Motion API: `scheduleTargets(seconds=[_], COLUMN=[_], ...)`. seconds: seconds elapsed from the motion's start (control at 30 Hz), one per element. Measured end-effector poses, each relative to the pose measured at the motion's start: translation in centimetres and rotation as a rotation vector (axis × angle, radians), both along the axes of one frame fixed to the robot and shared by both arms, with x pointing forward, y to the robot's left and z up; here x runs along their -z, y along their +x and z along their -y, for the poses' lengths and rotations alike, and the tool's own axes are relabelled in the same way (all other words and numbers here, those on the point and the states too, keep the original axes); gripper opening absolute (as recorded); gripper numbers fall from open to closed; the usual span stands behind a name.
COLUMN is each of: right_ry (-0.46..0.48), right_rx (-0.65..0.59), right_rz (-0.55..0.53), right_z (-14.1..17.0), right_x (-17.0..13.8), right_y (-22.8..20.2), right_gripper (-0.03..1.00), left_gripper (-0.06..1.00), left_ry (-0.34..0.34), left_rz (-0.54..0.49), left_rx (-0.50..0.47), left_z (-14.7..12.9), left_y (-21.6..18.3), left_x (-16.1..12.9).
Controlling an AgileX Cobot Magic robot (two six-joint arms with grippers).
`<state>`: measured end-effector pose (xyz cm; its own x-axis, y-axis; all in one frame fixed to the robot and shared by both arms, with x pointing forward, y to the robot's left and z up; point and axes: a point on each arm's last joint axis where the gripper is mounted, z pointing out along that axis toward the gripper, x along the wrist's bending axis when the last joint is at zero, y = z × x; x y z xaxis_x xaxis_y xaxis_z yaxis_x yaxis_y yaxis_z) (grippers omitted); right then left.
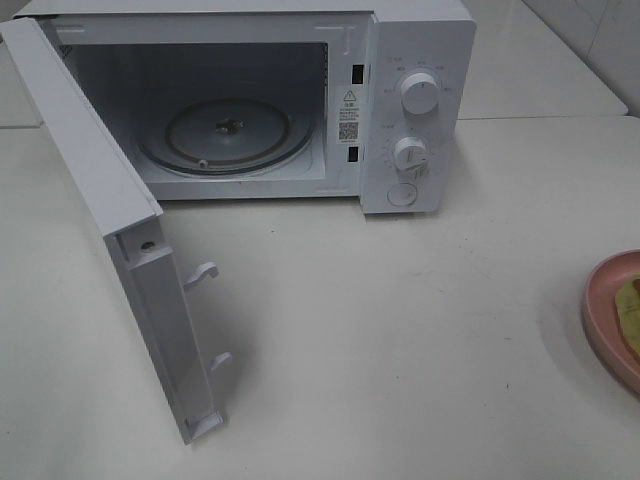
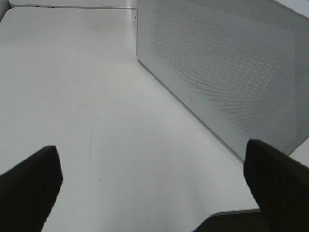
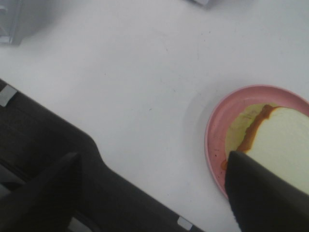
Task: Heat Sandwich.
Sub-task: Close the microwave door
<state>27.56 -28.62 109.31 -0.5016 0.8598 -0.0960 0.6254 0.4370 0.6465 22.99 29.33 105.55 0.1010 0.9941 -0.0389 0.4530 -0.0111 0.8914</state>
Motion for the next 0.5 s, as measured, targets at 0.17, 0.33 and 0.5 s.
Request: scheduleTargets(seconds=[0.17, 0.33, 0.5], right_ry=[0.019, 0.030, 0.066], right_rx=[0.056, 0.163, 0.251], right_rz=[0.038, 0.062, 0.109], right_z=[1.0, 1.6, 1.8], right_x=[0.9, 2.1, 2.7], right_y=[-1.1, -1.9, -2.4], right_gripper=[0.78, 0.77, 0.77], left_gripper=[0.96, 0.96, 0.96], left_ry=[0.000, 0.000, 0.000], left_rz=[0.000, 0.000, 0.000], left_rx=[0.000, 0.000, 0.000], left_z=[0.0, 0.0, 0.0], left_y=[0.0, 0.0, 0.0], left_x=[0.0, 0.0, 0.0])
